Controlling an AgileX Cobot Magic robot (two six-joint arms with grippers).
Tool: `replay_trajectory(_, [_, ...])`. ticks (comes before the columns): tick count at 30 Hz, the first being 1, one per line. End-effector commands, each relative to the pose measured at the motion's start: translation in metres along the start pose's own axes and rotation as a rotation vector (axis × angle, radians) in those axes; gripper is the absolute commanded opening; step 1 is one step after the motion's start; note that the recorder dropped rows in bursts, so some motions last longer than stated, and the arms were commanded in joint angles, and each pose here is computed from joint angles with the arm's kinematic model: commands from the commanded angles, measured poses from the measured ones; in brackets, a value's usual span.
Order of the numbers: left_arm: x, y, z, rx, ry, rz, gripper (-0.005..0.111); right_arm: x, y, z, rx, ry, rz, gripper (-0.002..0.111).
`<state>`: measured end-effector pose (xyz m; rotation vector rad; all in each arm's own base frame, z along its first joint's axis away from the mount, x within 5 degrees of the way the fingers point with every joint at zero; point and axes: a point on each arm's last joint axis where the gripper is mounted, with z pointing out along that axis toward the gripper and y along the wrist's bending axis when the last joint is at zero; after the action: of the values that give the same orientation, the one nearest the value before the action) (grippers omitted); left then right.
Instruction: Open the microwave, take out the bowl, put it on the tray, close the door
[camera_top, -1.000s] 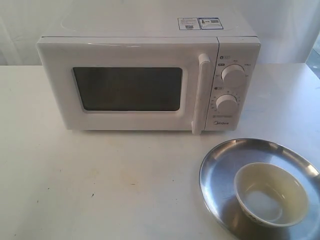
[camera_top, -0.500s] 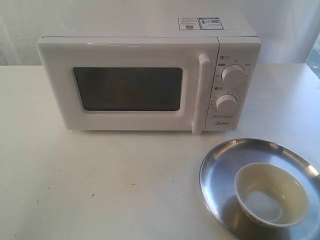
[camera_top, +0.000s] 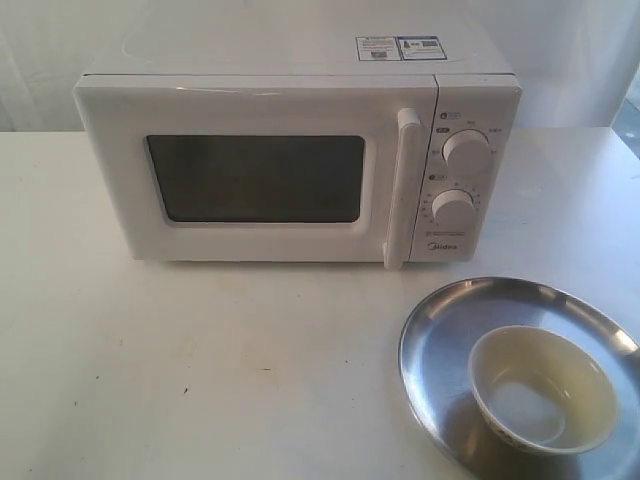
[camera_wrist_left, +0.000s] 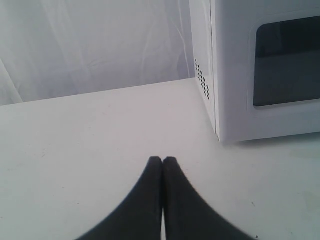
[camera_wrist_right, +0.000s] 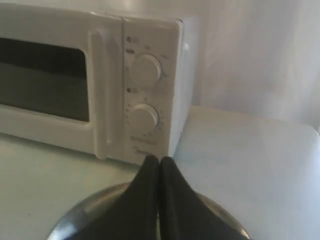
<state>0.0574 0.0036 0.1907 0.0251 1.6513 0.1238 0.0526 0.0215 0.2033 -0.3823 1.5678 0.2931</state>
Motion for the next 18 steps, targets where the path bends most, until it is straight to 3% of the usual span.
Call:
replay_trajectory(1, [-0.001,0.000,0.000,0.004,-0.009,-0.009,0.000,-0.008,0.005,-0.001,-0.047,-0.105,-0.001,0.000])
replay_trajectory(18, [-0.001,0.000,0.000,0.004,-0.009,-0.009,0.000,-0.004,-0.006,-0.001,0.134,-0.058,0.005,0.000])
